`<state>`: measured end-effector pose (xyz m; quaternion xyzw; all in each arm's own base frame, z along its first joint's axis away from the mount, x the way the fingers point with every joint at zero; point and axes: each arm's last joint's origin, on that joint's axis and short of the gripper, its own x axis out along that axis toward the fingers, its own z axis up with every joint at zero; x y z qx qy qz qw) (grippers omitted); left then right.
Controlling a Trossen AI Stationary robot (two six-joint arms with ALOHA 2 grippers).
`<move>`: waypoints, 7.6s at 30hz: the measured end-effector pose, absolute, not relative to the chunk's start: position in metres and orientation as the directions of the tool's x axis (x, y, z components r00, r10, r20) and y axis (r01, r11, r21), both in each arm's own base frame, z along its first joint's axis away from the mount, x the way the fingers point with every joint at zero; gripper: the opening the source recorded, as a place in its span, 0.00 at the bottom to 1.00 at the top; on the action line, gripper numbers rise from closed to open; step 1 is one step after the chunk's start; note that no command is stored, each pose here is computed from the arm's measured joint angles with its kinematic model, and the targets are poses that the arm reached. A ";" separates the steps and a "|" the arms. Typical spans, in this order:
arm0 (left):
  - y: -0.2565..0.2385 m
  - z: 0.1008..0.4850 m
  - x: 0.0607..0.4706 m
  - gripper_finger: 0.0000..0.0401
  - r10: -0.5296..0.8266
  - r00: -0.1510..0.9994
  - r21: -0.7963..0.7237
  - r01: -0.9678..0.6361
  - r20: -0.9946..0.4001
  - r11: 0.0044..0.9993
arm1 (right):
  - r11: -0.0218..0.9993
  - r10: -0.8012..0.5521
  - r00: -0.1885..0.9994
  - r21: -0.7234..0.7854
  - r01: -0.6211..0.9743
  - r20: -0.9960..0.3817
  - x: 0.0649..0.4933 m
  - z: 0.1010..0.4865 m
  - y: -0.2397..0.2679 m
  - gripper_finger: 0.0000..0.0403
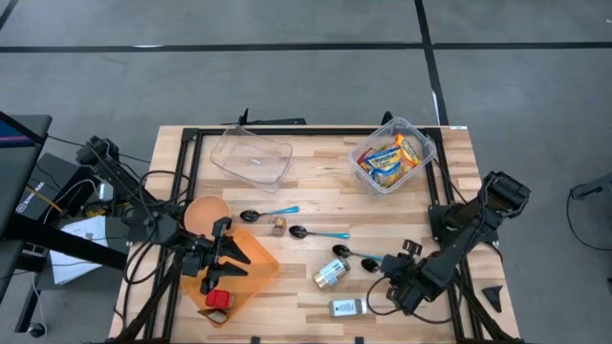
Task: Pick & Place Food Item
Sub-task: Put the blue spoon into the left transparent bin
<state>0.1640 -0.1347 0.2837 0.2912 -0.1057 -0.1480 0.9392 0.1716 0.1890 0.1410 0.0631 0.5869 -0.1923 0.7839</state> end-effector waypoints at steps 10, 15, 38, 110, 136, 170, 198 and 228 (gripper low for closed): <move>-0.135 0.284 0.164 0.31 -0.340 0.934 0.578 0.217 0.113 0.787 | 0.890 -0.240 0.234 -0.118 0.440 -0.942 0.157 0.137 0.193 0.31; -0.135 0.284 0.164 0.31 -0.340 0.934 0.576 0.217 0.113 0.788 | 0.880 -0.208 0.240 -0.074 0.470 -0.948 0.154 0.124 0.185 0.31; -0.135 0.284 0.164 0.31 -0.340 0.934 0.576 0.218 0.112 0.788 | 0.858 0.035 0.420 0.243 0.452 -0.907 0.164 0.125 0.164 0.32; -0.132 0.284 0.166 0.31 -0.326 0.938 0.561 0.209 0.115 0.801 | 0.916 -0.362 0.427 -0.232 0.327 -0.829 0.203 0.213 0.191 0.00; -0.090 0.228 0.261 0.61 0.079 0.980 0.356 -0.140 0.182 0.924 | 0.588 -0.717 0.658 -0.707 0.393 -0.230 0.323 0.243 0.158 0.00; -0.068 0.221 0.271 0.33 0.183 0.972 0.200 -0.210 0.147 0.957 | 0.347 -0.817 0.574 -0.841 0.415 -0.054 0.376 0.226 0.173 0.00; -0.065 0.221 0.262 0.00 0.595 0.797 0.367 -0.587 0.105 0.722 | 0.408 -0.758 0.647 -0.833 0.373 -0.081 0.371 0.225 0.188 0.29; 0.005 0.261 0.216 0.01 0.900 0.427 0.666 -0.697 0.087 0.266 | 0.387 -0.772 0.633 -0.829 0.405 -0.051 0.356 0.249 0.193 0.31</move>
